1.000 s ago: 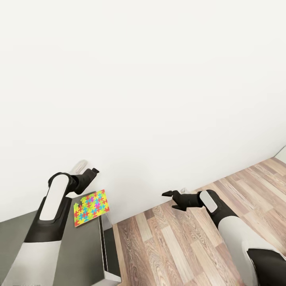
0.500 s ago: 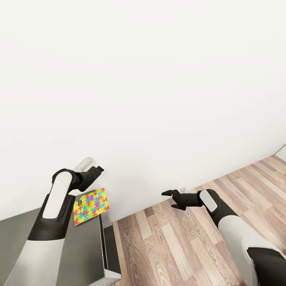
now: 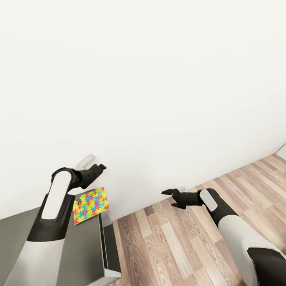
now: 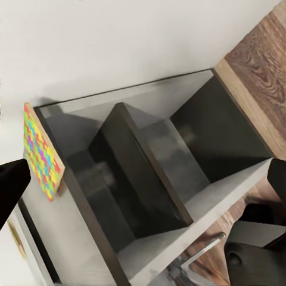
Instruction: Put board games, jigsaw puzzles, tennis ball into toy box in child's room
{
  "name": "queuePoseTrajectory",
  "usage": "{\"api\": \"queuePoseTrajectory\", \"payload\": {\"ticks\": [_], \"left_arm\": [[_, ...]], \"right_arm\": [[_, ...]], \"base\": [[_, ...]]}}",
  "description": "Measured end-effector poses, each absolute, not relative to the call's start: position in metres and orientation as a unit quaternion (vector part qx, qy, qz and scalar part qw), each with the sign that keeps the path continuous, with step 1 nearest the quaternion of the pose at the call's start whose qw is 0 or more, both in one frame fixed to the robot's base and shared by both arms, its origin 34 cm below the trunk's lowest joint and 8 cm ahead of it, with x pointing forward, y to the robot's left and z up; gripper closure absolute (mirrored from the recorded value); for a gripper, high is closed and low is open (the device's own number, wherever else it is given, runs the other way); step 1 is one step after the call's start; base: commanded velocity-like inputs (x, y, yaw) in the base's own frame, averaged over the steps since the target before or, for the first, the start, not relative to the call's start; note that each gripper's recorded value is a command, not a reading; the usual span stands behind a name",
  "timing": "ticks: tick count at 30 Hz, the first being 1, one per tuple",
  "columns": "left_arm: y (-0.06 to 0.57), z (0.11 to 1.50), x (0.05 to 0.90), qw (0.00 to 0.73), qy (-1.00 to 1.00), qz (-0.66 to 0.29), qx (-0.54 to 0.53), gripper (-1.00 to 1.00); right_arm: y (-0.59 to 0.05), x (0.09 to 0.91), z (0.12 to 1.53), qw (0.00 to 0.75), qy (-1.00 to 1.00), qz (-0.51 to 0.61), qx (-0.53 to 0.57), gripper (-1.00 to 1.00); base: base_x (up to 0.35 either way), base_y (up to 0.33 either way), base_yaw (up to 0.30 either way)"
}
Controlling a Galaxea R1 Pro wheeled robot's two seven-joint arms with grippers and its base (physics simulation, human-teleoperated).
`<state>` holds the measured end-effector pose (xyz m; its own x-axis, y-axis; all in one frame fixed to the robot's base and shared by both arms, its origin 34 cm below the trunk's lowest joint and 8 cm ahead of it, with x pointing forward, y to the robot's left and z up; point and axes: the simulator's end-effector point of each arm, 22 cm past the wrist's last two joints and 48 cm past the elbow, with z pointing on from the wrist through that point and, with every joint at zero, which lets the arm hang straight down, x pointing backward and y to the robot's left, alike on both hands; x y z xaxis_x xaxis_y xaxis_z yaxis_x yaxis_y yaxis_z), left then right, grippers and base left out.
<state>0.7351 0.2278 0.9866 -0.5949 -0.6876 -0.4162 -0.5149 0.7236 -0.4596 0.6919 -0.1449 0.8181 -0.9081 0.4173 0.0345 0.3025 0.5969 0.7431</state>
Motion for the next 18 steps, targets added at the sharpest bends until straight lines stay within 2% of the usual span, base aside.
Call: {"api": "queuePoseTrajectory", "payload": {"ticks": [18], "left_arm": [[0.22,0.982,0.746,0.303,0.88,-0.164,-0.328,-1.0]], "right_arm": [[-0.144,0.704,0.811,0.081,0.89,0.403,0.196,-1.0]], "base": [[0.0,0.0,0.0]]}}
